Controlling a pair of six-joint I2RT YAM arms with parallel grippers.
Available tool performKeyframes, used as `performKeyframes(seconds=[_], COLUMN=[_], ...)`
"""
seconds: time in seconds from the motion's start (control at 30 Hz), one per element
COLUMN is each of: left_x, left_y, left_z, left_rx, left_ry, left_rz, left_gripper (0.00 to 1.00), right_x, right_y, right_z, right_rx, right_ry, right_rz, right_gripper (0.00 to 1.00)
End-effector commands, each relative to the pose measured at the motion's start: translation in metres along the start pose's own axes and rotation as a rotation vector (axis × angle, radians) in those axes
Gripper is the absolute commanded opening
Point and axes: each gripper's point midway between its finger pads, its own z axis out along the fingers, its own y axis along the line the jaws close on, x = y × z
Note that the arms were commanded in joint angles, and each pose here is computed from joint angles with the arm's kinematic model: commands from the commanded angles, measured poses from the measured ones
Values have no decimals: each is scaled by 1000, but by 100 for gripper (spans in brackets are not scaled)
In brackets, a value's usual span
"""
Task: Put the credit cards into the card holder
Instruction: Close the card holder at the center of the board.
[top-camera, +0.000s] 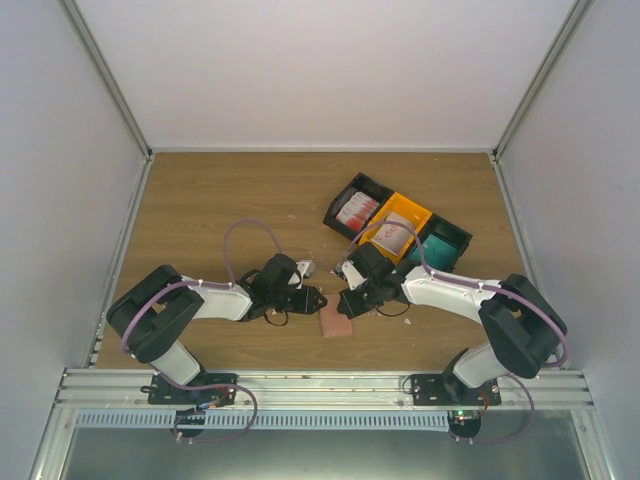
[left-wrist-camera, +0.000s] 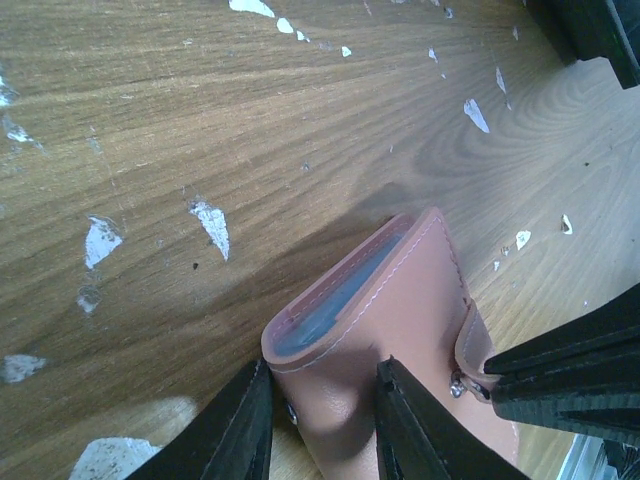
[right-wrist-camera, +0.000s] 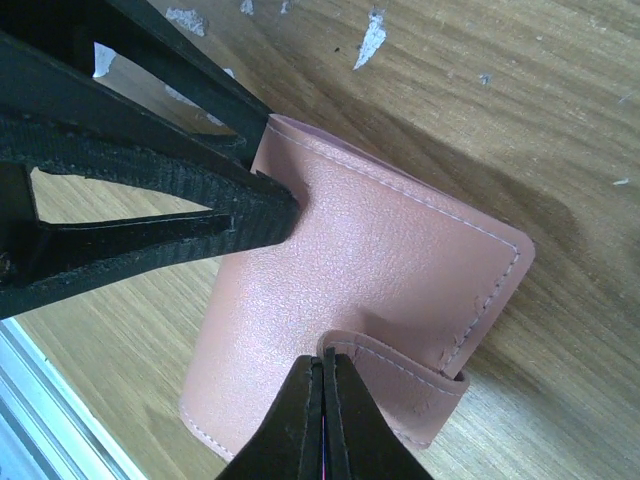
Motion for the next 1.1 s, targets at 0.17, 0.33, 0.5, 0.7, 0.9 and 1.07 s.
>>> performKeyframes(seconds=[0.17, 0.33, 0.5, 0.7, 0.9, 1.07], left_x=[27, 26, 26, 41, 50, 42], left_y=[32, 28, 19, 12, 4, 2], left_z=[6, 5, -4, -17, -12, -6], left_rx=[-109, -95, -68, -22, 13, -4], left_ry=[87, 85, 77, 92, 126, 118], left_rz=[-54, -50, -67, -121, -124, -100], left_gripper=[31, 33, 49, 55, 43, 37], right_x=[10, 6, 6, 6, 6, 11], right_y=[1, -4, -4, -1, 6, 5], right_z=[0, -6, -6, -2, 0, 3], right_rx=[-3, 45, 48, 22, -18, -11], right_ry=[29, 12, 13, 18, 26, 49], right_rz=[-26, -13, -10, -15, -31, -35], right_gripper=[0, 0, 0, 0, 1, 1])
